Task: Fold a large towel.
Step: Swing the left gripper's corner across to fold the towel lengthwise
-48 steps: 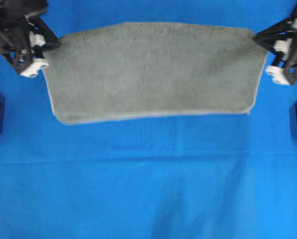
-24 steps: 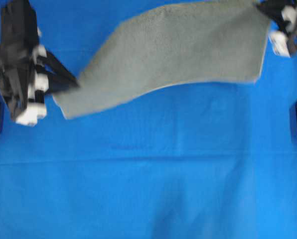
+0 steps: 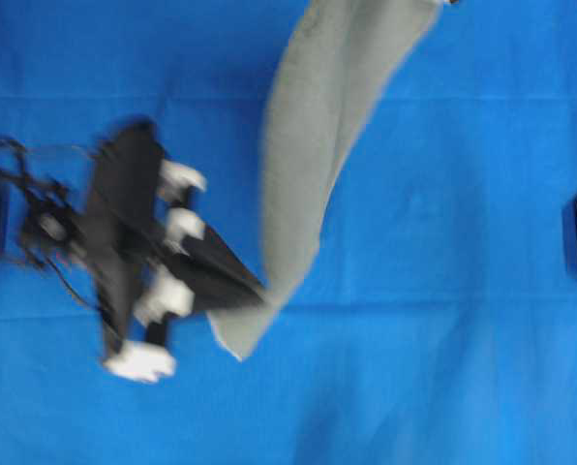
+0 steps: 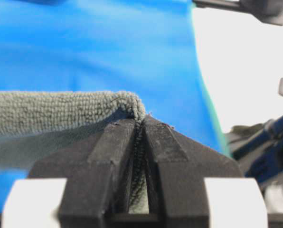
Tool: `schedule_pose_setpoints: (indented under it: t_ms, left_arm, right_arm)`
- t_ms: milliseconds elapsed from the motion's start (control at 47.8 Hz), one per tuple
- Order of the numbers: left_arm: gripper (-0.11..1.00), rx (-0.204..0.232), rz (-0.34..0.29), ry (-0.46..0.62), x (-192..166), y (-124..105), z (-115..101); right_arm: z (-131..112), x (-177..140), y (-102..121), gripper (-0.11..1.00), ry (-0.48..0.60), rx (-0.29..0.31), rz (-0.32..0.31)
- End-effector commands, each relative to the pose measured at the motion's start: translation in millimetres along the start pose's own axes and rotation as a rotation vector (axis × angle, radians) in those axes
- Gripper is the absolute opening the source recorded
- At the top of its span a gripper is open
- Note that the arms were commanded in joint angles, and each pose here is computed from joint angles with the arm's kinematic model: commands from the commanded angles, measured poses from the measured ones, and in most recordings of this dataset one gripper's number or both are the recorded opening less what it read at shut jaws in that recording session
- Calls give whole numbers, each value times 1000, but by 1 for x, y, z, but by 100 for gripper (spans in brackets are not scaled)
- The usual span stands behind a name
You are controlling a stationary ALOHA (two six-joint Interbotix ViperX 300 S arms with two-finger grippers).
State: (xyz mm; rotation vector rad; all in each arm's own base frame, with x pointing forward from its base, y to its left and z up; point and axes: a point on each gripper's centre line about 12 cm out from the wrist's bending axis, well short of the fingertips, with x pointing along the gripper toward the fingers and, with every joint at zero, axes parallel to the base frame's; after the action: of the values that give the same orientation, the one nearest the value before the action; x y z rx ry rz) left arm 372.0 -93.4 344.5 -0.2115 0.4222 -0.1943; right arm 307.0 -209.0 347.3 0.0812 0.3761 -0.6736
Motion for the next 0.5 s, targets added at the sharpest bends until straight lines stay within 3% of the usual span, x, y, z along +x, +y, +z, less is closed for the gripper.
schedule_pose_setpoints:
  t_ms: [0, 230, 481]
  left_arm:
    - [3, 17, -33, -39, 13, -16, 21]
    - [3, 18, -43, -44, 60, -23, 28]
    - [3, 16, -66, -143, 116, -26, 37]
  right_arm:
    - [24, 8, 2, 2, -68, 0, 13]
    - [30, 15, 3, 2, -78, 4, 17]
    - [5, -13, -14, 2, -1, 10, -44]
